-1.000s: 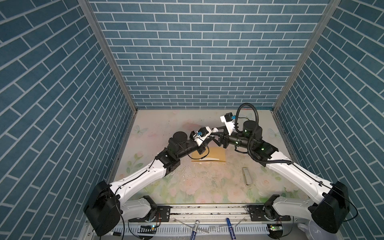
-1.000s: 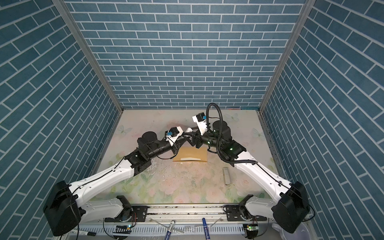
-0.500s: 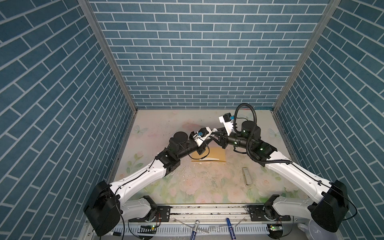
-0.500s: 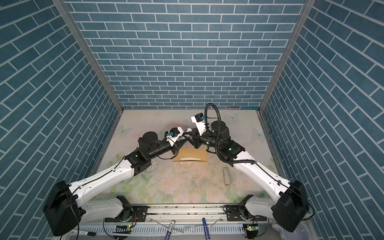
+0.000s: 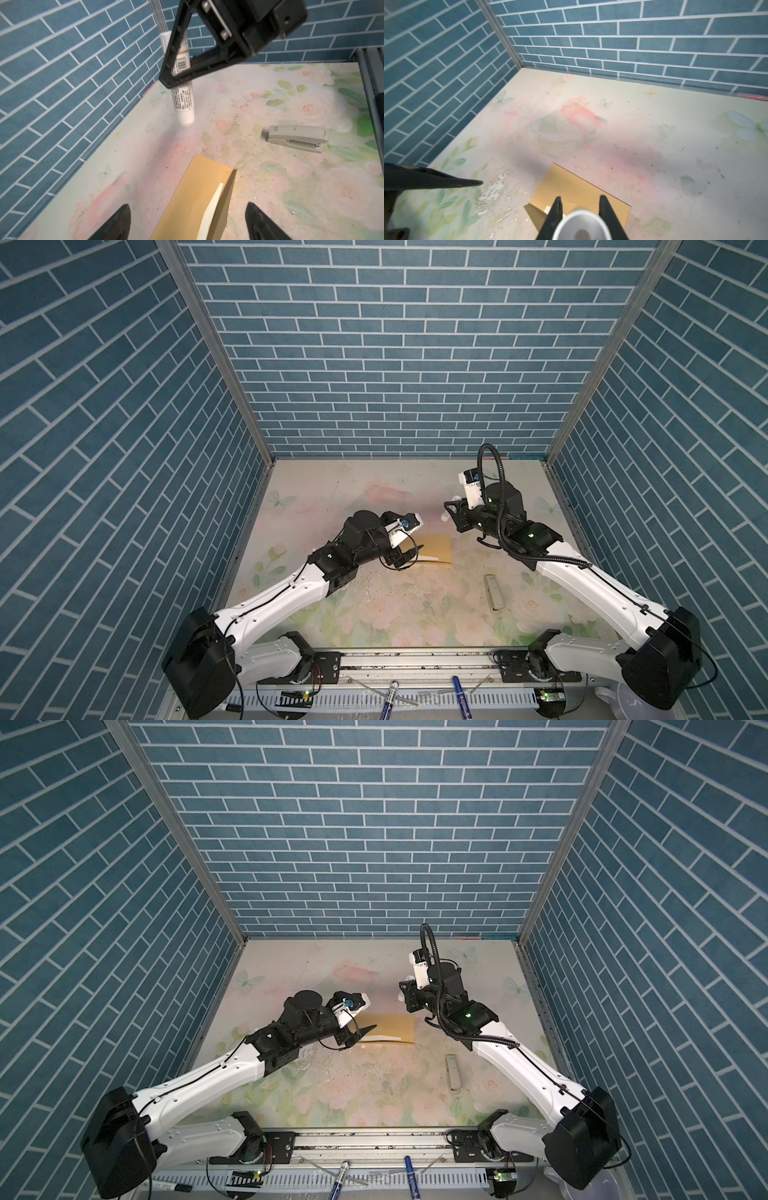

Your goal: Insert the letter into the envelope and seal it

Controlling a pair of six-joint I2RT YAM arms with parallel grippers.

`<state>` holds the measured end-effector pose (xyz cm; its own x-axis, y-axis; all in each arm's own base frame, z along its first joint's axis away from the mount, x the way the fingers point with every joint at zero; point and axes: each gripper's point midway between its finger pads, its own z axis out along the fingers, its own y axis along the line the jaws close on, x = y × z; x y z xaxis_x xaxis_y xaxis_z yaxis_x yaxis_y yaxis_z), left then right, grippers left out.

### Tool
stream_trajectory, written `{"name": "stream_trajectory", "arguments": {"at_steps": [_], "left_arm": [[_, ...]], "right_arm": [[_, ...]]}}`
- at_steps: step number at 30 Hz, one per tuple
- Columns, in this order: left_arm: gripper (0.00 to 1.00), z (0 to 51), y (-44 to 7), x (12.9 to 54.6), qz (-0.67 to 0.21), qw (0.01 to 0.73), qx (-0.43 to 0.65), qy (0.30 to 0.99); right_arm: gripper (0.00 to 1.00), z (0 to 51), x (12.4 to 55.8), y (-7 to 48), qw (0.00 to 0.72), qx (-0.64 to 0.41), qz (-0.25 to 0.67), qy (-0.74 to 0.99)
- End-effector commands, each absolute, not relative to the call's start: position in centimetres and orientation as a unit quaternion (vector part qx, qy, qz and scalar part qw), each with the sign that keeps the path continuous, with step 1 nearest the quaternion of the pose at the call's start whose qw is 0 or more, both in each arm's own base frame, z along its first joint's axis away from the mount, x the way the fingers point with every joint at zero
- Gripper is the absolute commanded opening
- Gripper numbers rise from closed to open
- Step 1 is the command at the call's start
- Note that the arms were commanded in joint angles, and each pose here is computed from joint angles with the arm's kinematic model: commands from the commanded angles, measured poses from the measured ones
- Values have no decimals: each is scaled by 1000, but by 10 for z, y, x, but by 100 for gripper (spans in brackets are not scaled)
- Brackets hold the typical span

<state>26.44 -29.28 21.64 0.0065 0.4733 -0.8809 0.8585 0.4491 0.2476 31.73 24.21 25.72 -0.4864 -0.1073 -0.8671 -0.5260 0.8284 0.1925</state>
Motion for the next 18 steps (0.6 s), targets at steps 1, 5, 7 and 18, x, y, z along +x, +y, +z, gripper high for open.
{"name": "stream_trajectory", "arguments": {"at_steps": [1, 5, 7, 18], "left_arm": [[88, 179, -292, 257, -169, 454, 521, 703], [86, 152, -299, 255, -142, 411, 554, 710], [85, 142, -303, 254, -134, 395, 565, 712], [70, 95, -329, 261, -123, 318, 600, 723]], "right_arm": [[0, 249, 320, 217, 481, -202, 140, 841], [0, 241, 313, 209, 513, -224, 126, 819], [0, 238, 309, 203, 526, -212, 129, 813], [0, 221, 302, 180, 520, -147, 120, 833]]}}
